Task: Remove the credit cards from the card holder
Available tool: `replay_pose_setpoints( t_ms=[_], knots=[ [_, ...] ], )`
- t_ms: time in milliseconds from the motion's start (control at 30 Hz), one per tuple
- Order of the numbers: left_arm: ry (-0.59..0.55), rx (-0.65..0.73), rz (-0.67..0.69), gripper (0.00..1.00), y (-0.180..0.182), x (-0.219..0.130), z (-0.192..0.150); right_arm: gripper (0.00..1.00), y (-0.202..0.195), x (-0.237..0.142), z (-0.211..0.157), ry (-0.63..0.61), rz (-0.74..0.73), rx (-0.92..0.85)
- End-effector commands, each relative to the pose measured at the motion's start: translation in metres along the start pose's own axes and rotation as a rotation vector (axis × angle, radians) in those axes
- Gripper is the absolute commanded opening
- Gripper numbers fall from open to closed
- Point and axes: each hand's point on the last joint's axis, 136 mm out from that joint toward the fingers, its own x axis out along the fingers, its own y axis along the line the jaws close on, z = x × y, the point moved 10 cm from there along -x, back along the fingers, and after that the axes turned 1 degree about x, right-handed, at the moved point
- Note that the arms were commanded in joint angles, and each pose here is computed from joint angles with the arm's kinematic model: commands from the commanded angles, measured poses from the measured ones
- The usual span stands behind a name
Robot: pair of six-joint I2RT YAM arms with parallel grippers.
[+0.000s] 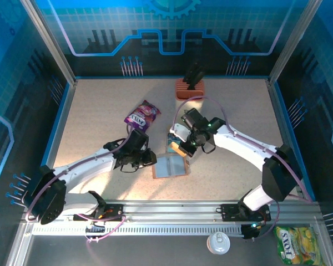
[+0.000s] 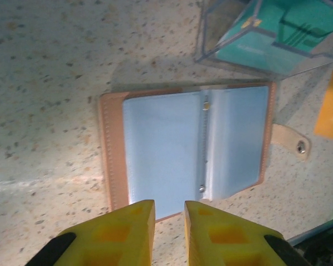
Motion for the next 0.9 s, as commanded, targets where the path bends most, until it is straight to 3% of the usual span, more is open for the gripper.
replay_pose_setpoints(
  t_ms=[0, 333, 600, 867],
  knots=[
    [-0.008, -0.025, 0.033, 0.25, 0.011, -0.002, -0.004, 0.00, -0.007, -0.001, -0.005, 0.130, -0.047, -0.143],
    [-0.007, -0.026, 0.048, 0.31, 0.016, -0.006, 0.000, 0.00, -0.035, -0.003, 0.023, 0.179, -0.061, -0.234],
    [-0.044, -0.061, 0.000, 0.42, 0.018, -0.012, 0.003, 0.00, -0.059, -0.004, 0.051, 0.175, -0.058, -0.276],
    [-0.051, -0.077, 0.009, 0.45, 0.022, -0.015, 0.005, 0.00, -0.076, -0.001, 0.069, 0.180, -0.043, -0.304]
  ],
)
